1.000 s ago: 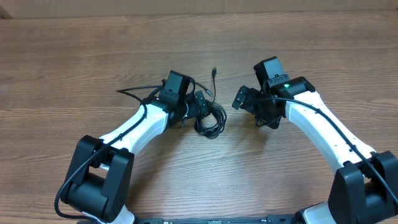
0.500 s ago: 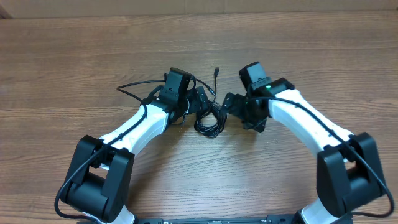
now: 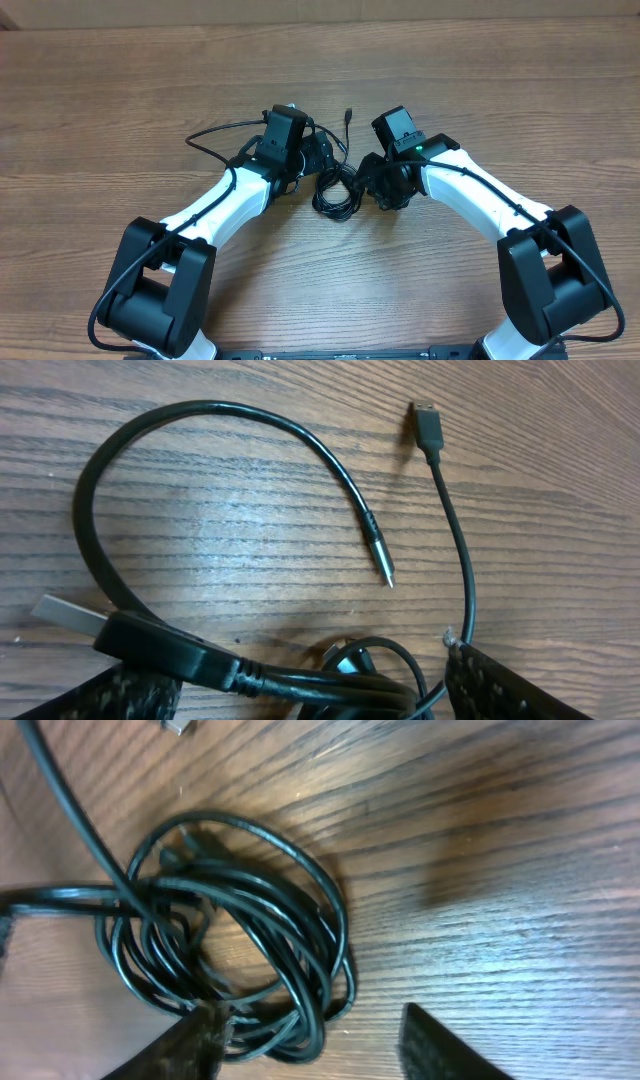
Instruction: Untangle cables
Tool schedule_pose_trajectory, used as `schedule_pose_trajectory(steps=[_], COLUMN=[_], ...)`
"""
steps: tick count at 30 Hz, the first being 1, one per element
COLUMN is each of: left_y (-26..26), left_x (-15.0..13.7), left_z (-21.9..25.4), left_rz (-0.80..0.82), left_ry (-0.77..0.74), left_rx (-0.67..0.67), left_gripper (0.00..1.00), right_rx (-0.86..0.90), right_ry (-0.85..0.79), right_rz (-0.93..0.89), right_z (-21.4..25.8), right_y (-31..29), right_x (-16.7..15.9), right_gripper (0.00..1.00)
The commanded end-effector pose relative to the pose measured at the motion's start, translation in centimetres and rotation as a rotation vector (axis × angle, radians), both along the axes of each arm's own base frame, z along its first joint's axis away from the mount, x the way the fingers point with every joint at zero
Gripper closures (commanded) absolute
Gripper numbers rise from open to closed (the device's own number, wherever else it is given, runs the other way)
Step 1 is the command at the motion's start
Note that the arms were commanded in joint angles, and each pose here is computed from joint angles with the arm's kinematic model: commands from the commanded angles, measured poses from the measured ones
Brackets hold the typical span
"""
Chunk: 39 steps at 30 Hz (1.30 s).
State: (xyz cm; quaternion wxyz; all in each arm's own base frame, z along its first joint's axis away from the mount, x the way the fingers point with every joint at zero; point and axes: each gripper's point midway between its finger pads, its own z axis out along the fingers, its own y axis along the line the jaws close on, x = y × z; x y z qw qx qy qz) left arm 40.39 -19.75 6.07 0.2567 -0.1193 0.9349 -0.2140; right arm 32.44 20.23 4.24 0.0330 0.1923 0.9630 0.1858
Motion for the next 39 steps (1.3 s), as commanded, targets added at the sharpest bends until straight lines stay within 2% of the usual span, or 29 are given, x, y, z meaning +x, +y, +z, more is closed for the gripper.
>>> schedule_pose_trajectory(steps=[1,3,5,6,8,9,10,11,12,13,19,23,26,31,32,33,34,36,39], left_y=[-0.4,-0.7,-0.8,-0.8,-1.0,-1.0,-1.0,-1.0,-1.0,-1.0,-0.9,-0.2,0.4,-2.4,-3.0,-3.2,-3.2,-3.0,-2.4], left_x=[-0.2,0.2,0.6,0.8,1.0,1.0,1.0,1.0,1.1,1.1,0.8,0.4,-0.1,-1.4,-1.7,-1.7,-1.6,-1.4,-1.1], left_z=[-1.9,-2.8,-3.0,-3.0,-2.7,-2.7,-2.7,-2.7,-2.6,-2.5,-0.7,-0.9,-1.4,-0.3,0.0,0.3,0.4,1.0,2.0], left_rz=[-0.028,-0.034,-0.033,-0.035,-0.042,-0.044,-0.045,-0.047,-0.053,-0.062,-0.098,-0.097,-0.123,-0.389,-0.429,-0.443,-0.445,-0.455,-0.467], left_ry=[0.033,0.032,0.017,0.010,-0.006,-0.007,-0.006,-0.008,-0.012,-0.018,-0.049,-0.028,-0.002,-0.051,-0.063,-0.067,-0.066,-0.061,-0.040], left_rx=[0.006,0.000,-0.005,-0.006,-0.007,-0.011,-0.011,-0.009,-0.006,-0.001,0.017,0.033,0.059,-0.036,-0.055,-0.062,-0.060,-0.045,-0.019], left_gripper=[0.18,0.22,0.38,0.41,0.58,0.70,0.81,0.89,0.95,0.96,0.96,0.96,0.96,0.95,0.89,0.72,0.61,0.60,0.50], right_rx=[0.002,0.007,0.008,0.008,0.015,0.021,0.030,0.040,0.047,0.050,0.062,0.075,0.078,0.134,0.150,0.160,0.164,0.164,0.163], right_ry=[0.012,0.004,0.019,0.023,0.025,0.028,0.031,0.033,0.032,0.026,0.019,0.026,0.021,-0.005,-0.007,-0.010,-0.012,-0.013,-0.014], right_rz=[-0.008,-0.008,-0.034,-0.040,-0.037,-0.035,-0.032,-0.029,-0.025,-0.020,0.024,0.037,0.025,-0.029,-0.030,-0.033,-0.035,-0.041,-0.046], right_z=[-0.7,-1.0,-1.3,-1.3,-1.3,-1.3,-1.2,-1.1,-1.1,-1.0,-0.9,-0.8,-0.8,-0.2,0.0,0.1,0.1,0.1,0.1], right_y=[-0.1,0.0,-0.1,-0.2,0.0,0.1,0.2,0.4,0.6,0.7,2.0,2.5,2.2,1.8,1.9,1.8,1.8,1.6,1.4], right_x=[-0.4,-0.4,-0.6,-0.6,-0.7,-0.7,-0.8,-0.8,-0.8,-0.8,-1.3,-1.7,-1.3,0.4,0.6,0.8,0.9,1.1,1.2], right_gripper=[0.53,0.54,0.53,0.53,0.54,0.56,0.64,0.76,0.87,0.96,0.96,0.90,0.89,0.87,0.84,0.80,0.79,0.78,0.77])
